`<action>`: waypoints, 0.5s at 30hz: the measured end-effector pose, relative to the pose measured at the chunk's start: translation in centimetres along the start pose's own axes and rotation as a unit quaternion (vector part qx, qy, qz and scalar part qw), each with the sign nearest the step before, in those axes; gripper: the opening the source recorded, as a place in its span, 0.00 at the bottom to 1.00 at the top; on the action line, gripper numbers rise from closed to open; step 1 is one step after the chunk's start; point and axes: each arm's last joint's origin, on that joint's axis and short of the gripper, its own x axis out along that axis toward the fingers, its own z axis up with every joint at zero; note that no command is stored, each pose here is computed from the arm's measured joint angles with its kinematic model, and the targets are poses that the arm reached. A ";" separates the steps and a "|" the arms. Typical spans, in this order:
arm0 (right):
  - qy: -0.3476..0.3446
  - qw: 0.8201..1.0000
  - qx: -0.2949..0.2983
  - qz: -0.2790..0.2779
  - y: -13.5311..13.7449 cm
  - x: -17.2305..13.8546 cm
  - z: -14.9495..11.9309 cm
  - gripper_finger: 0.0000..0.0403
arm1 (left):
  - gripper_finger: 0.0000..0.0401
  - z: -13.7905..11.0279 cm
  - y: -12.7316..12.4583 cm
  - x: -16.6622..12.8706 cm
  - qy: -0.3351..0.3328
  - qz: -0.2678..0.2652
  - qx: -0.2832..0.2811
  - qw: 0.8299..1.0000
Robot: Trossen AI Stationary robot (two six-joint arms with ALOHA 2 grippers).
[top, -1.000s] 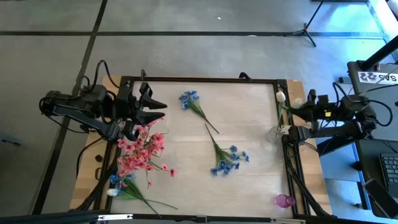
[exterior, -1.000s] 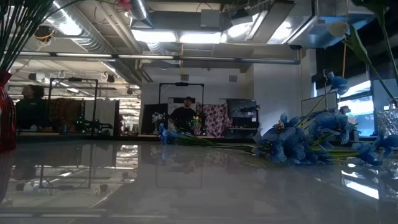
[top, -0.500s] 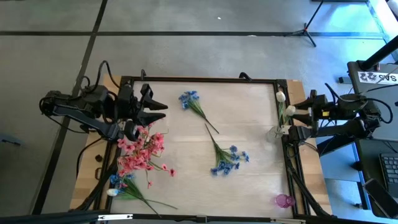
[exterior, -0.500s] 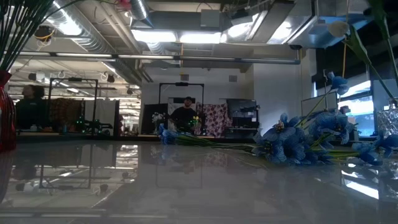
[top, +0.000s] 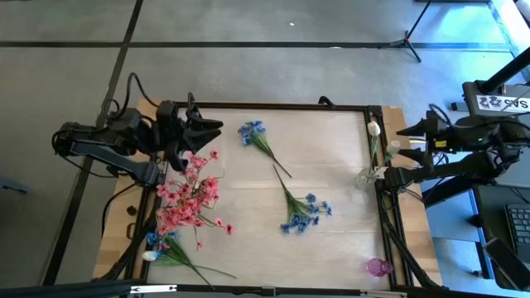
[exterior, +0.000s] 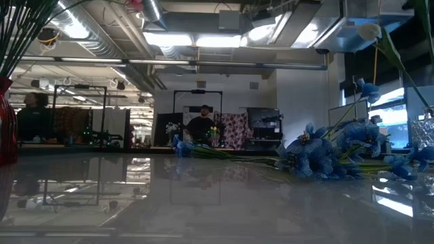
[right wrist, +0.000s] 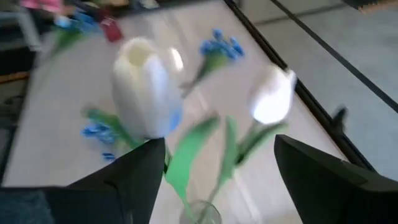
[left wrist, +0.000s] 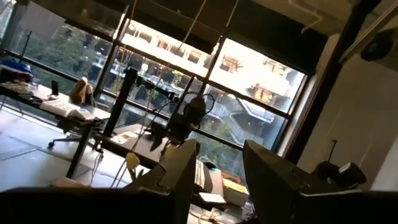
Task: Sort flowers into vase by color
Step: Put the top white tulip into the transparent vase, then adjust the red vase on the table
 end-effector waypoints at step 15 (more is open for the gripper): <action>0.005 0.999 0.013 -0.034 -0.2 -1.1 1.0 0.75 | 0.32 -0.2 -0.4 1.3 -0.036 -0.023 -0.014 0.999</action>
